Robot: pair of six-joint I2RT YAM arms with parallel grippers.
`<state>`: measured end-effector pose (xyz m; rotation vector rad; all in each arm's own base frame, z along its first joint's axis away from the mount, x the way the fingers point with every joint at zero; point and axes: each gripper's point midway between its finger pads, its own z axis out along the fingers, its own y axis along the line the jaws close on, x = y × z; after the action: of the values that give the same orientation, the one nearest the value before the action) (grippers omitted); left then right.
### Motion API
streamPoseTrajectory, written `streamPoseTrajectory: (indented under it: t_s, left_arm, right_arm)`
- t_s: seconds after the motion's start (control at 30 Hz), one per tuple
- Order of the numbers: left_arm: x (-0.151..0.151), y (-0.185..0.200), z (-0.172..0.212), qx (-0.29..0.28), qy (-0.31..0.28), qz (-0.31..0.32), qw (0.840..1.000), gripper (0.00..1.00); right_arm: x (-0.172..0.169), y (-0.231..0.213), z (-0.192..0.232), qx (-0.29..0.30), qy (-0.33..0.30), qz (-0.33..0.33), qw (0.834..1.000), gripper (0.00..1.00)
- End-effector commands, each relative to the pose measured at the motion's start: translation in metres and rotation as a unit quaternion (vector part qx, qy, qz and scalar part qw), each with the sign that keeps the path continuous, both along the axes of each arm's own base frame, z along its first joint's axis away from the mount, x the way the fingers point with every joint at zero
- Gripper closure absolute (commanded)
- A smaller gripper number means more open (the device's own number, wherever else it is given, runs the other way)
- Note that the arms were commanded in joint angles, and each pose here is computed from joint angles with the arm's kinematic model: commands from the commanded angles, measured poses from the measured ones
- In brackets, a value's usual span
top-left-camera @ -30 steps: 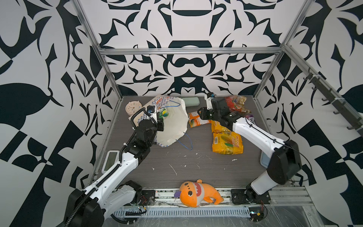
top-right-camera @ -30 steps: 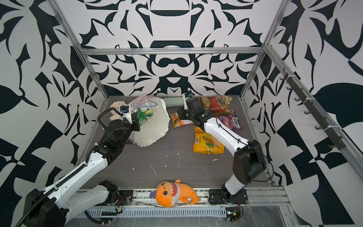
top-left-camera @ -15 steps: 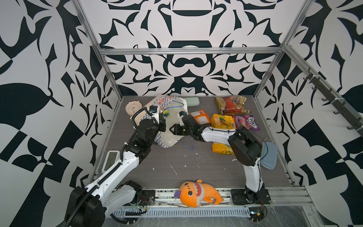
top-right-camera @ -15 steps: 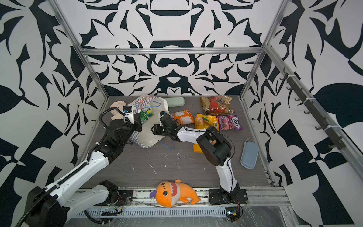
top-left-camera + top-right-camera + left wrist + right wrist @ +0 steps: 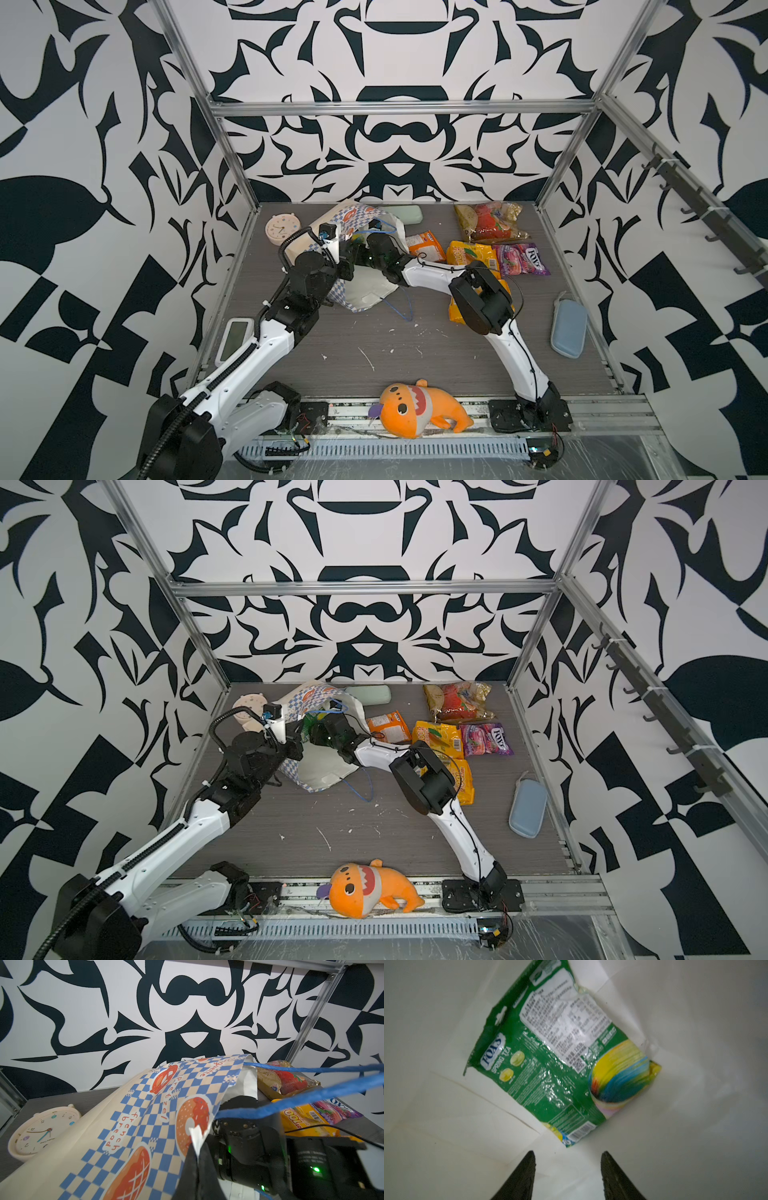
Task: Take the snacks out of the paper bag
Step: 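Move the right gripper back over the paper bag and reach inside, then lower the right gripper into the bag and close it on the green packet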
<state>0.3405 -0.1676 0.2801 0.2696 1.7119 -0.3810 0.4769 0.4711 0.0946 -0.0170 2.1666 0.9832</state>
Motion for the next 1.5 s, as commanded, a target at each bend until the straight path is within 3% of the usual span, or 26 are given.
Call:
streamPoseTrajectory:
  t_s: [0.0, 0.3, 0.73, 0.97, 1.37, 1.47]
  left_arm:
    - [-0.003, -0.008, 0.027, -0.034, -0.032, -0.024, 0.999, 1.0]
    - [-0.004, -0.012, 0.03, -0.038, -0.033, -0.036, 0.998, 1.0]
    - [-0.004, -0.012, 0.028, -0.042, -0.027, -0.035, 0.998, 1.0]
    - [0.0, -0.007, 0.022, -0.036, -0.023, -0.018, 0.999, 1.0]
    - [0.005, -0.006, 0.013, -0.028, -0.013, -0.007, 0.999, 1.0]
    - [0.005, -0.006, 0.013, -0.029, -0.013, -0.008, 0.999, 1.0]
  right_arm:
    - [0.021, -0.006, 0.023, 0.015, -0.014, -0.039, 0.999, 0.42]
    - [0.036, -0.009, 0.001, -0.003, -0.003, -0.059, 0.998, 0.44]
    - [0.065, -0.012, -0.012, -0.003, -0.018, -0.089, 0.996, 1.0]
    - [0.055, -0.013, 0.017, 0.021, -0.046, -0.067, 0.996, 1.0]
    - [0.007, -0.025, 0.076, 0.075, -0.08, -0.008, 0.994, 1.0]
    - [0.008, -0.037, 0.069, 0.019, -0.076, -0.028, 0.997, 1.0]
